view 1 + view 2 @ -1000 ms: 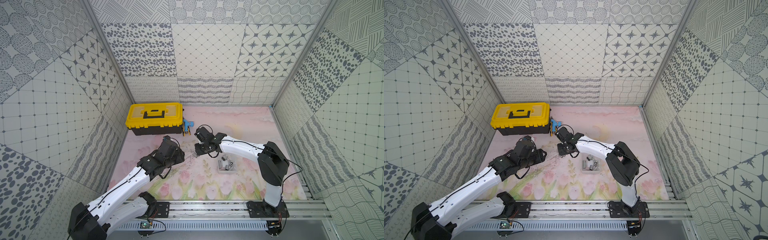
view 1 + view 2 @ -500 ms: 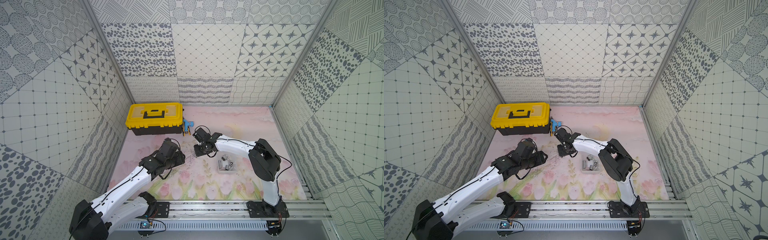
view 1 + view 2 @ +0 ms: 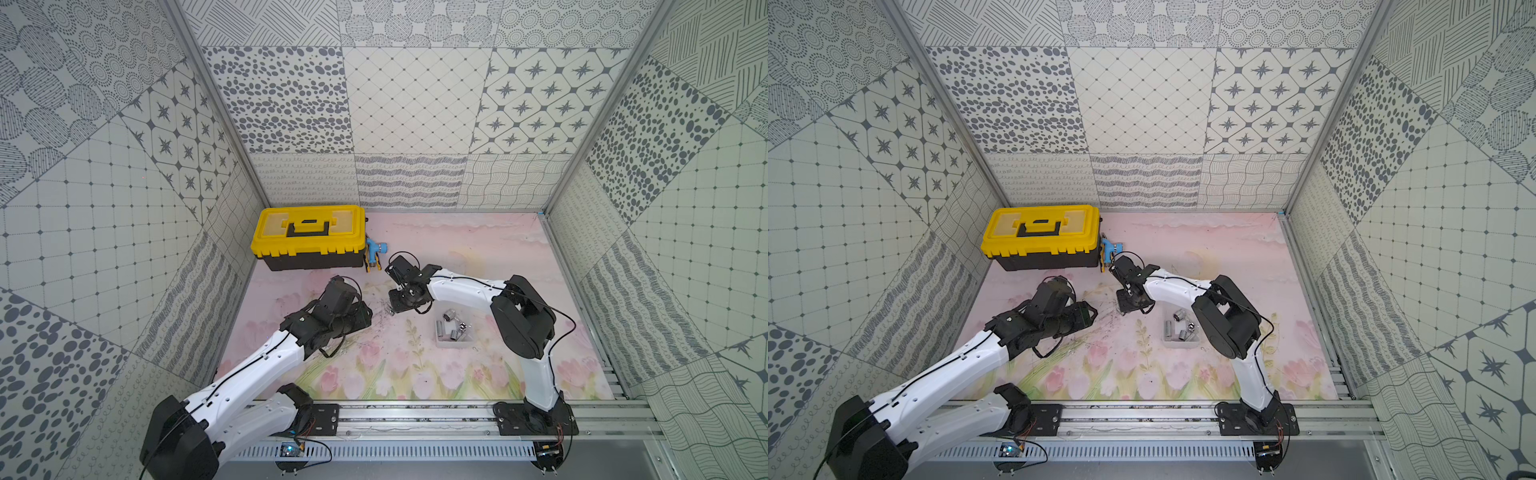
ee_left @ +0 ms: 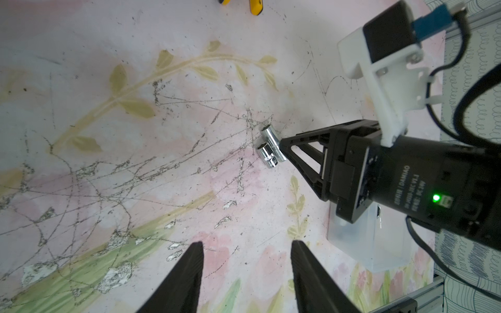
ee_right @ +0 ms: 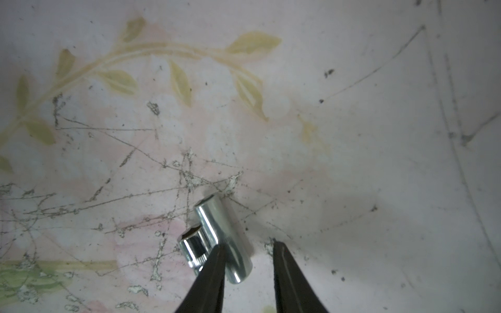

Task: Put the socket on the desktop into the storage box
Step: Pick up the socket head at the center of the board.

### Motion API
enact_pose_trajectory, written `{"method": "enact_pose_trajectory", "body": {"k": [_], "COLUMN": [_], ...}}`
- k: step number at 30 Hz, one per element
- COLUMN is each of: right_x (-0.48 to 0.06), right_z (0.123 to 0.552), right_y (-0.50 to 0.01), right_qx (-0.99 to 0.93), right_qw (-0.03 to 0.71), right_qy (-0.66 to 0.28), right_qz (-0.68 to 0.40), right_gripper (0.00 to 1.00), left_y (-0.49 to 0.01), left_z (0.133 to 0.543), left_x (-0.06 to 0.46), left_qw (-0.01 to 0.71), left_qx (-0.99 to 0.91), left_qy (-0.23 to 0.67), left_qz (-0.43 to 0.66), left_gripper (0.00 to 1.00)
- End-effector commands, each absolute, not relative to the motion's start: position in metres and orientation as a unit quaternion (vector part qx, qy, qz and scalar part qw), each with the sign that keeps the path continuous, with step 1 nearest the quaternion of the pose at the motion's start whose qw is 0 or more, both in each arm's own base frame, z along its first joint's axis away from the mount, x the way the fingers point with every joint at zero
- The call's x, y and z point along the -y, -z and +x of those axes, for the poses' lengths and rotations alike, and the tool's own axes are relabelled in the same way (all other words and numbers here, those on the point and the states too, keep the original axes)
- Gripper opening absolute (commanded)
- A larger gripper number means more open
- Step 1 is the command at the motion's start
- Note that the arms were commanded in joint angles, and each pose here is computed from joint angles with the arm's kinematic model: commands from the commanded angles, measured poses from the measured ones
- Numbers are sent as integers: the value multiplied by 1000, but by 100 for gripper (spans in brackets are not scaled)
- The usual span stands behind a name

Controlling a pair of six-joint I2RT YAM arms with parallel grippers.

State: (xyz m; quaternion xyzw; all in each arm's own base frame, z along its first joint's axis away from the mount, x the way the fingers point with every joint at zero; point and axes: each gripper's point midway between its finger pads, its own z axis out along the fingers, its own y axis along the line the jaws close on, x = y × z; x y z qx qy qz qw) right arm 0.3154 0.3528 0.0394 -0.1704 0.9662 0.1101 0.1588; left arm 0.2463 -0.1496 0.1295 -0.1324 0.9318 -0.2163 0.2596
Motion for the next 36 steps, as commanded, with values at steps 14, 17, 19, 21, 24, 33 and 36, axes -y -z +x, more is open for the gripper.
{"method": "enact_pose_trajectory", "body": {"k": [14, 17, 19, 21, 24, 33, 36], "right_x": [-361, -373, -379, -382, -386, -388, -390], "right_z": [308, 299, 296, 297, 299, 295, 291], "right_y": [-78, -80, -76, -69, -61, -42, -40], "right_qx": [-952, -948, -947, -948, -949, -952, -950], "right_qw": [209, 209, 206, 201, 195, 175, 174], "right_qy": [-98, -105, -105, -103, -100, -95, -99], "right_qz": [-200, -215, -222, -223, -226, -234, -239], "right_gripper": [35, 35, 35, 34, 34, 30, 30], "left_y": [-121, -120, -120, -120, -119, -120, -119], "left_z": [252, 252, 251, 251, 250, 248, 249], "left_x": [149, 147, 147, 147, 146, 143, 143], "left_qw": [259, 260, 259, 259, 257, 259, 258], "left_qx": [-929, -928, -927, -927, -928, -927, -927], "left_qy": [218, 218, 217, 220, 219, 217, 218], "left_qz": [-150, -157, -159, -159, -160, -163, -163], "left_gripper": [56, 56, 56, 56, 56, 56, 56]}}
